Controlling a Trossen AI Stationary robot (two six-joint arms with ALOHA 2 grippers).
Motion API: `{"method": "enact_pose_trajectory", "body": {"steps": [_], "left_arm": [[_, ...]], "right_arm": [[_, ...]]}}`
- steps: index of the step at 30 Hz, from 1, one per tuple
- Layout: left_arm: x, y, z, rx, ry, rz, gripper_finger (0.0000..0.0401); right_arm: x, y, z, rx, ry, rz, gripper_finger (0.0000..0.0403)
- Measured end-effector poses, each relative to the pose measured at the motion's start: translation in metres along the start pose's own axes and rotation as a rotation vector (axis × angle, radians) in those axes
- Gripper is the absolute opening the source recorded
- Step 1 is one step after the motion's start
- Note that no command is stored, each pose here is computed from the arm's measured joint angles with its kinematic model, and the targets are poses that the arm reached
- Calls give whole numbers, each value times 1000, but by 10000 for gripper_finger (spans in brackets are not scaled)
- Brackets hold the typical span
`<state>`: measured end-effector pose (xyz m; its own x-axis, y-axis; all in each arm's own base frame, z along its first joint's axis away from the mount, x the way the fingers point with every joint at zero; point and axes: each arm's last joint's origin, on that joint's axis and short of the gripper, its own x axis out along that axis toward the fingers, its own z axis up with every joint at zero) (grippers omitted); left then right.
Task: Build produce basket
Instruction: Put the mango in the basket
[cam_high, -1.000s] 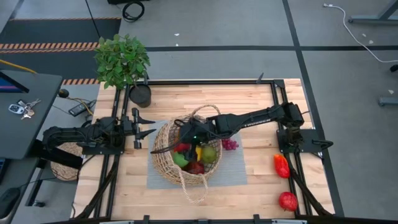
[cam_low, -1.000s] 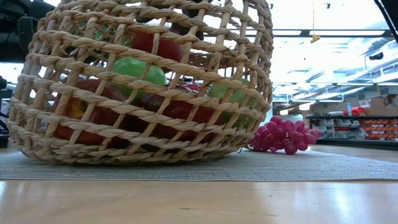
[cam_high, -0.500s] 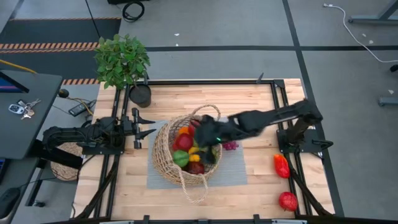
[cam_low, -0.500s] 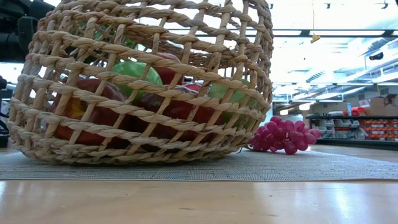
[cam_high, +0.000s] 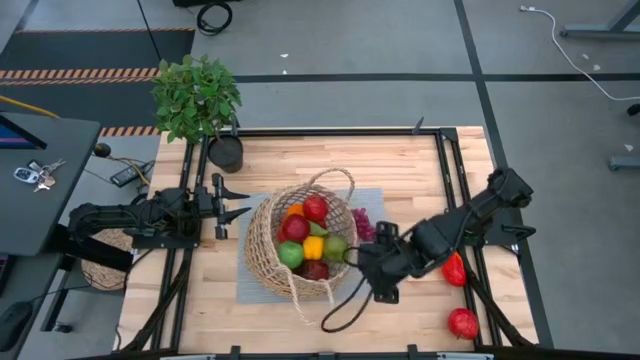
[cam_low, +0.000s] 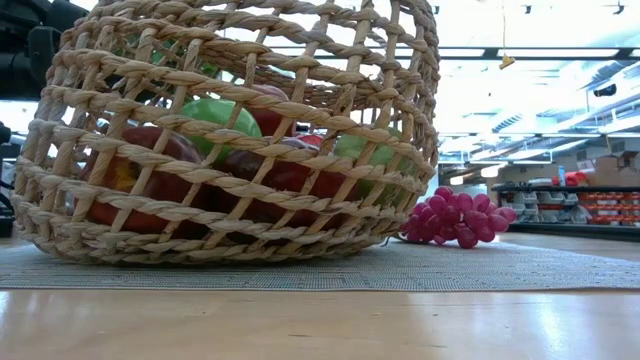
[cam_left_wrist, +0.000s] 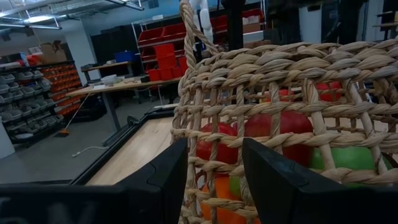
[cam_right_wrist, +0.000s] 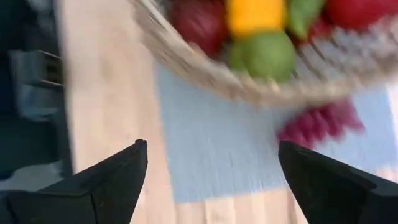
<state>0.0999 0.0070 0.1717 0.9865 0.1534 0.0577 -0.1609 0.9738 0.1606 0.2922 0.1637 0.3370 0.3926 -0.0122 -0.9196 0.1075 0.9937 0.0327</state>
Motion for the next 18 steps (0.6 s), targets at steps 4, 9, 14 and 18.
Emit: {"method": "enact_pose_trajectory", "body": {"steps": [4, 9, 14, 18], "left_arm": [[0, 0, 0, 0, 2, 0, 160], [0, 0, 0, 0, 2, 0, 160], [0, 0, 0, 0, 2, 0, 160], [0, 0, 0, 0, 3, 0, 160]], "right_arm": [[0, 4, -21, 82, 60, -107, 363], [6, 14, -43, 139, 98, -152, 356], [6, 3, -67, 229, 137, -202, 346], [-6, -8, -88, 322, 89, -169, 346]]}}
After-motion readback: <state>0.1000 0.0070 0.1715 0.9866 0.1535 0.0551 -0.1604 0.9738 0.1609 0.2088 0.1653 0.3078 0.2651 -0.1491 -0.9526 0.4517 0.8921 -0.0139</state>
